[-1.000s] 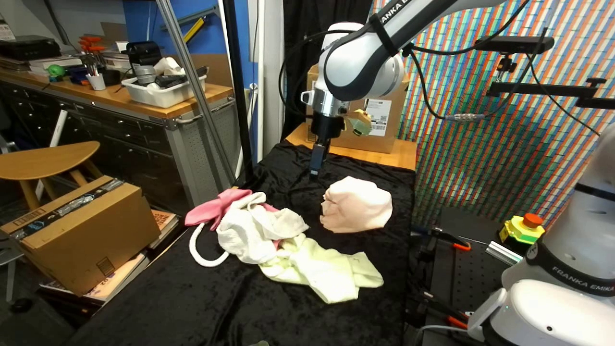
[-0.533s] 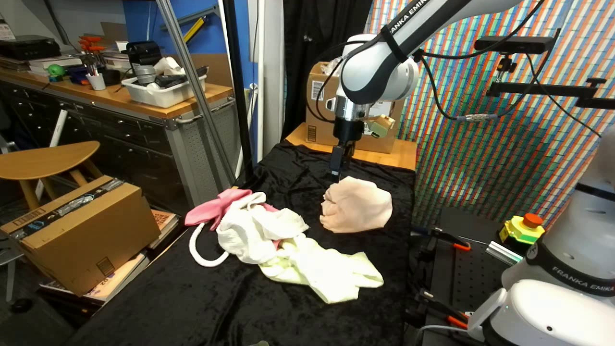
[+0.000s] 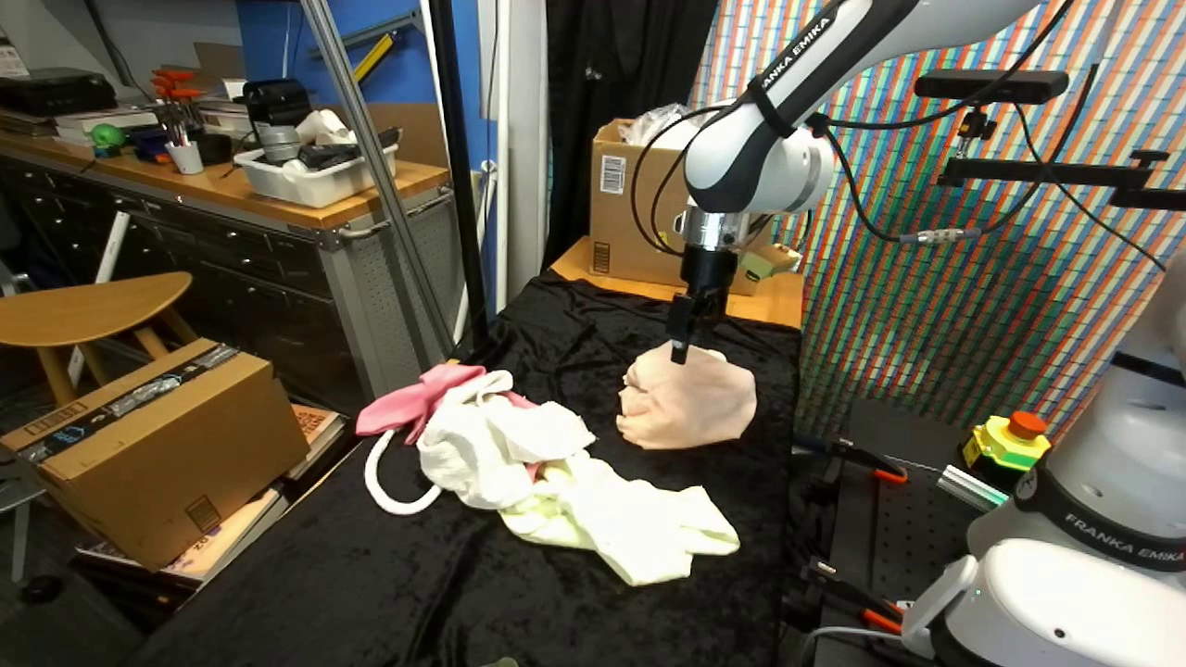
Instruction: Put all the items on the table in one place
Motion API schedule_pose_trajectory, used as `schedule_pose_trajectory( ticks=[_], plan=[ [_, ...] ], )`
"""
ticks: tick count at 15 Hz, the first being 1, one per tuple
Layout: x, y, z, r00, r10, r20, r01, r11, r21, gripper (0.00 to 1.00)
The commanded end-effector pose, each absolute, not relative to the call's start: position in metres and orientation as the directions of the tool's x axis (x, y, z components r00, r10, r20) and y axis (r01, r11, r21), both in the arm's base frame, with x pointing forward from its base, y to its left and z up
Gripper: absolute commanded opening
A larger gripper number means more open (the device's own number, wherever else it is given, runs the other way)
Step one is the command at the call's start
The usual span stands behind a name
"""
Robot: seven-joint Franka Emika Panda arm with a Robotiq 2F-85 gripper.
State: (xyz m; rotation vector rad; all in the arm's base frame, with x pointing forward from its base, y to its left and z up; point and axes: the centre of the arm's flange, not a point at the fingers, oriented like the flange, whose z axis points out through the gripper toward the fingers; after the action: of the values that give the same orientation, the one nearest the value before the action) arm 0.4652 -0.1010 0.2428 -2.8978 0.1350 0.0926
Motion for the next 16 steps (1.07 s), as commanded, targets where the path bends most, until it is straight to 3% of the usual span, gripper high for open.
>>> schedule_pose_trajectory(
  ticks=[1,16],
  plan=[
    [0.453,-0.108,0.235,0.986,-0.134,-0.103,-0.157,-0.951,-0.267,1.00],
    [0.439,-0.147,0.199,0.988,-0.137,-0.073,-0.150,-0.964,-0.219,1.00]
  ],
)
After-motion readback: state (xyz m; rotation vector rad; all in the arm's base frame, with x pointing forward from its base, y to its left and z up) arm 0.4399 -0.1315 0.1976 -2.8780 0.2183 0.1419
